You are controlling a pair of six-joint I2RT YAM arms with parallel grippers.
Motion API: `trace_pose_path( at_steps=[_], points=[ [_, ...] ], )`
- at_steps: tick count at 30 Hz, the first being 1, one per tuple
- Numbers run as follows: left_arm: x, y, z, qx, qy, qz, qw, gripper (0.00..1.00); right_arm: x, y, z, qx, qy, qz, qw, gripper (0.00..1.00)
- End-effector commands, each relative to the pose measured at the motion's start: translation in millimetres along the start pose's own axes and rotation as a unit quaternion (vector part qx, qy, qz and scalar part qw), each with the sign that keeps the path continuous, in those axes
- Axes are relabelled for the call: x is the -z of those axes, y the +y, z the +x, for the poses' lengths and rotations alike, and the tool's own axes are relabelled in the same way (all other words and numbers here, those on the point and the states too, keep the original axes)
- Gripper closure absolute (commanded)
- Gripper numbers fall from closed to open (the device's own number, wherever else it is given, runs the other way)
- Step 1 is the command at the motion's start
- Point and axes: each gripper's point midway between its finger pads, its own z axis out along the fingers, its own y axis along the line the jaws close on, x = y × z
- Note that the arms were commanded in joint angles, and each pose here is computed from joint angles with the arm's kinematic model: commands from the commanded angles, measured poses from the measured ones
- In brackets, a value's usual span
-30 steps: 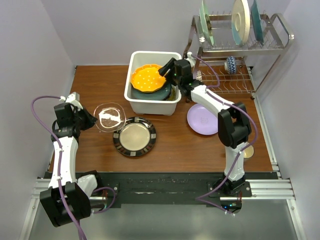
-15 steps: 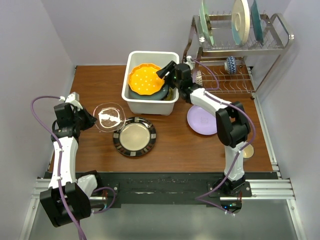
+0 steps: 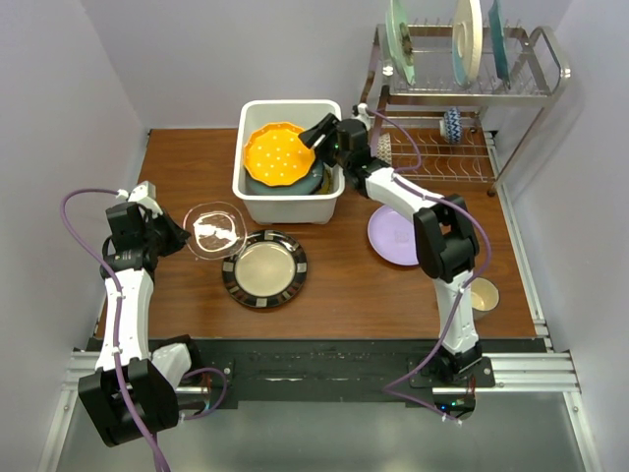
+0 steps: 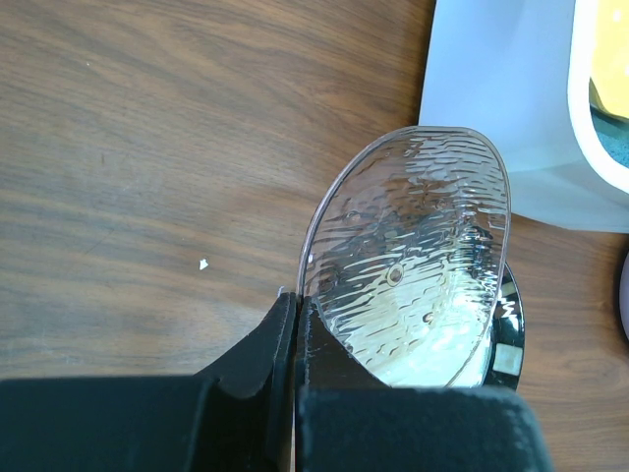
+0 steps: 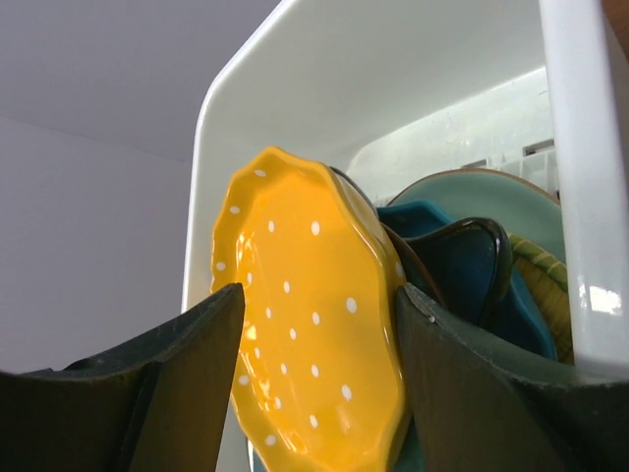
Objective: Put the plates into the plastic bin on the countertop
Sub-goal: Pick up the plate at the center of the board.
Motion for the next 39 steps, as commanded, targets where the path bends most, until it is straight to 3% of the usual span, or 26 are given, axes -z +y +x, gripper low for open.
trace_pose_path(
  at_steps=[1,12,21,30,39],
  points=[
    [2.2,0.8,-11.3,-0.011,-0.026,0.001,1.000,1.00,21.7,35.3,27.4,-0.067,0.062,-0.070,0.993,0.34],
    [1.9,0.0,-10.5,-0.011,-0.026,0.004,1.000,1.00,42.9,64.3,21.1,-0.089,0.053,-0.156,0.982,0.34],
    [2.2,-0.4,-10.6,-0.012,-0.027,0.005,1.000,1.00,50.8,63.6,10.9,-0.078,0.030,-0.146,0.986,0.35],
    [1.6,-0.7,-9.9,-0.012,-0.025,0.006,1.000,1.00,64.6,31.3,18.3,-0.095,0.024,-0.075,0.992,0.37],
    [1.1,-2.0,-9.3,-0.012,-0.023,0.010,1.000,1.00,61.0,40.8,13.0,0.019,0.006,-0.066,0.998,0.35]
  ],
)
